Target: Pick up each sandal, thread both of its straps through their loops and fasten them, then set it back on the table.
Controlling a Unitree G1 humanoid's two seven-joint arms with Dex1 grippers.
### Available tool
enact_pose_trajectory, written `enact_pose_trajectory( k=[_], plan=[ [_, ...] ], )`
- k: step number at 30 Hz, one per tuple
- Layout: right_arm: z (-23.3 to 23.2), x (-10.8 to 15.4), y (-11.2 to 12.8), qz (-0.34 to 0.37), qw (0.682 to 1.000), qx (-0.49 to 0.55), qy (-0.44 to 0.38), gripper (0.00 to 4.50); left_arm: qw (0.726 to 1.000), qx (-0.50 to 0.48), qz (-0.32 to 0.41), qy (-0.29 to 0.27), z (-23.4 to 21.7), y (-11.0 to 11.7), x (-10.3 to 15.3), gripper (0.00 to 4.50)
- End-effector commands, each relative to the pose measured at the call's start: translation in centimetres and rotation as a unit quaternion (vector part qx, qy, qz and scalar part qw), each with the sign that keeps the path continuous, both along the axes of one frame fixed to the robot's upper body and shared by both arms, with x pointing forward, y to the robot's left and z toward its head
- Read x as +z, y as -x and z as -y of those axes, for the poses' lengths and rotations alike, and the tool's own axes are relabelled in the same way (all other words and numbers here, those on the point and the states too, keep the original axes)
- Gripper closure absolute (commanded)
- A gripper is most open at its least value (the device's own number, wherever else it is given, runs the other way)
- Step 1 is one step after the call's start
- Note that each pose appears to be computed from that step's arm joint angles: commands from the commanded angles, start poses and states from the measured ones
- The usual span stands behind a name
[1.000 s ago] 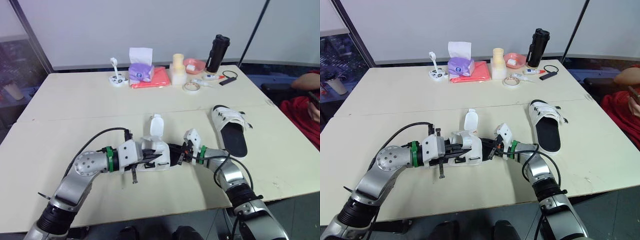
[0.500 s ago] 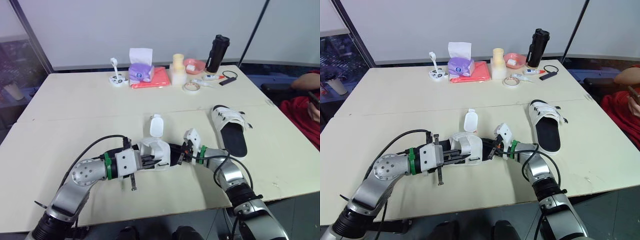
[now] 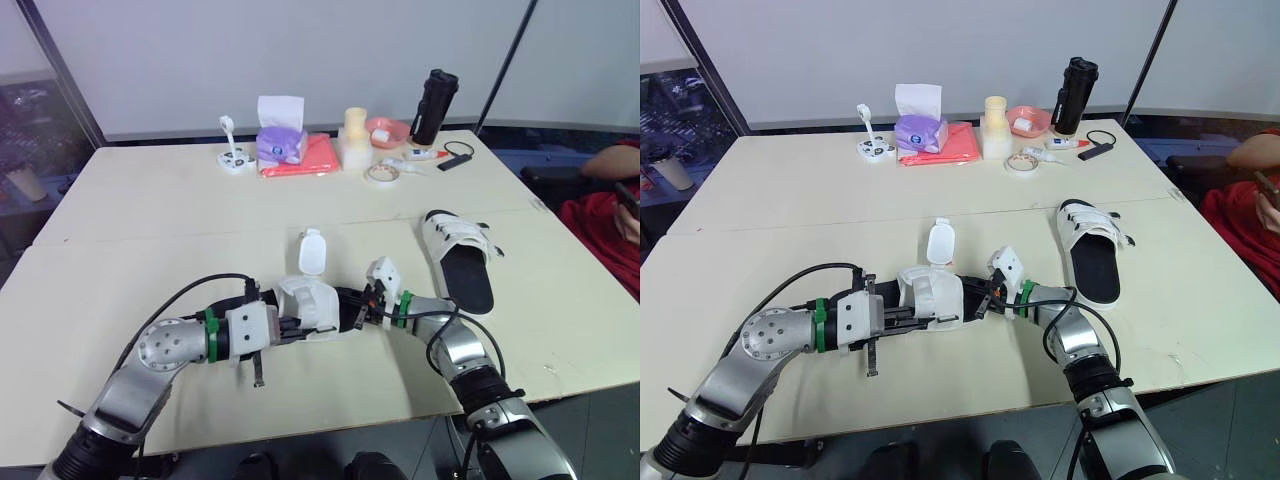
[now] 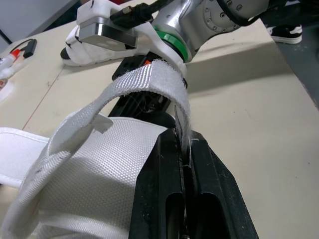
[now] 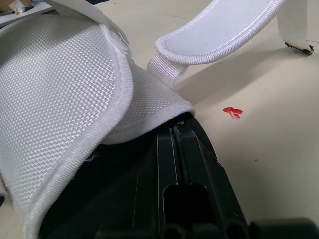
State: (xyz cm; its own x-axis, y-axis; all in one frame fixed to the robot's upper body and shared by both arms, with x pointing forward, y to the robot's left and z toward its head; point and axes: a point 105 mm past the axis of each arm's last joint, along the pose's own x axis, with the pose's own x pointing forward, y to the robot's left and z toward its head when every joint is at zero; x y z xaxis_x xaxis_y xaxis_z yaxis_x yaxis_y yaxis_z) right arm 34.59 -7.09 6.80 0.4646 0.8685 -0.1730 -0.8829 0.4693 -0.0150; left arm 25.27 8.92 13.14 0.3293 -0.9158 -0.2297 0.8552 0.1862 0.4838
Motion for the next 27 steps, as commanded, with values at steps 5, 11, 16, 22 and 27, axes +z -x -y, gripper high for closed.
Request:
enact_pose_trajectory(
  k=[5, 11, 16, 22, 27],
  plan=[
    [2.8, -6.9, 1.0, -0.124, 0.988, -0.064, 0.066, 4.50, 0.998, 0.012, -0.055, 0.037, -0.4, -0.2, 1.6, 2.09],
    [2.9, -7.0, 1.0, -0.125, 0.988, -0.064, 0.067, 4.50, 0.965, 0.027, -0.225, 0.132, -2.3, 0.3, 5.7, 0.63],
    [2.6, -7.0, 0.9, -0.126, 0.988, -0.062, 0.067, 4.50, 0.930, 0.037, -0.341, 0.132, -5.0, 1.9, 5.5, 0.63],
    [2.4, -7.0, 0.7, -0.125, 0.988, -0.059, 0.066, 4.50, 0.927, 0.052, -0.367, 0.056, -5.5, 3.0, 1.7, 0.63],
    [2.5, -7.1, 0.8, -0.126, 0.988, -0.058, 0.068, 4.50, 0.940, 0.061, -0.333, 0.033, -5.3, 1.9, -0.2, 0.63]
  ],
)
